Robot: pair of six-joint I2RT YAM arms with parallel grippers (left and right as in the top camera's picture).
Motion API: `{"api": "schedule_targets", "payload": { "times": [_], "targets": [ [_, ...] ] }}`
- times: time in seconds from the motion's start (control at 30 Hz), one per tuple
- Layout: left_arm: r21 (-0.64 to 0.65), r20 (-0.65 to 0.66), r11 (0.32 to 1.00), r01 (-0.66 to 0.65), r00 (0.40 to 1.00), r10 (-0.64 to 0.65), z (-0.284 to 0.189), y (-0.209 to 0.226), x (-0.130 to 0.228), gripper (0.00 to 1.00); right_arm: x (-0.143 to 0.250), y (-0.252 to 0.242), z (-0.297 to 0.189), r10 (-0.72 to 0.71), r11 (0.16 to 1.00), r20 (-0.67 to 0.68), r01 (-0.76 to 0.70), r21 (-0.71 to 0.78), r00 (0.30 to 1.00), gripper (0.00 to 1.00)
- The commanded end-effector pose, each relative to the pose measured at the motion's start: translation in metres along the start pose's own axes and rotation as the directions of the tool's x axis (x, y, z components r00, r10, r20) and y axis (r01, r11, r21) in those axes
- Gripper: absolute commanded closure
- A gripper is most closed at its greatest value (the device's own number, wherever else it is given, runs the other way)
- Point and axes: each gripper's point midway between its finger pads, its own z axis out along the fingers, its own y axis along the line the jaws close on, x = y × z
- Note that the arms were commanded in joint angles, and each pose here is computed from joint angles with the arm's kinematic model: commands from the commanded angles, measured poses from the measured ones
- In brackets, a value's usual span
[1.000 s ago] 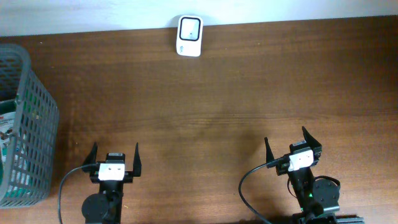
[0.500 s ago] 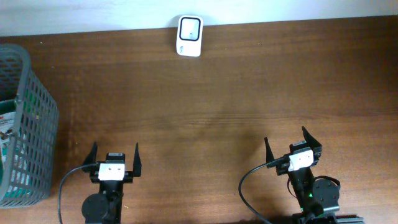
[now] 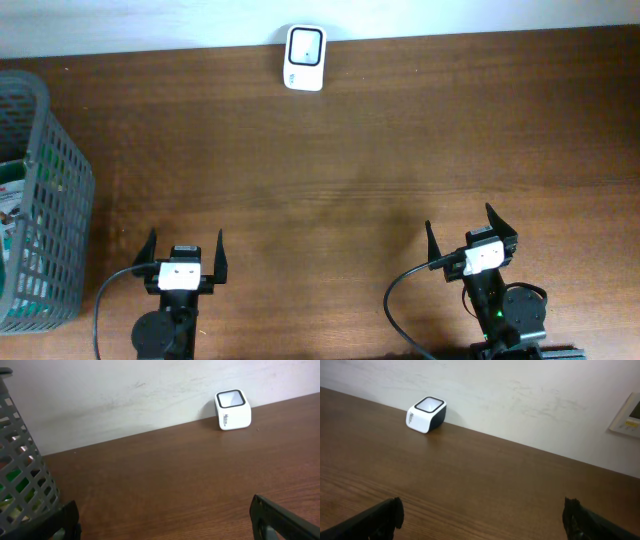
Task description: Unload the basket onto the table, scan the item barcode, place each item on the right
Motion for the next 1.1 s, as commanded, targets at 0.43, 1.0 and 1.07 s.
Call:
{"api": "schedule_targets", "payload": {
  "times": [0.43, 1.0, 1.07],
  "targets": [
    [0.003, 0.008, 1.000, 0.024, 1.000, -0.024, -0.001, 0.013, -0.062, 0.01, 0.001, 0.004, 0.000, 0.010, 1.000, 0.004, -0.010, -0.021, 1.000, 0.02],
    [0.385, -0.573, 0.888, 0.251, 0.820, 0.017, 0.075, -0.022, -0.176, 0.01, 0.001, 0.004, 0.000, 0.010, 1.000, 0.004, -0.010, -0.021, 1.000, 0.02],
    [0.416, -0.585, 0.864, 0.283, 0.811, 0.016, 0.080, -0.027, -0.187, 0.01, 0.001, 0.004, 0.000, 0.010, 1.000, 0.004, -0.010, -0.021, 1.000, 0.02]
  ]
}}
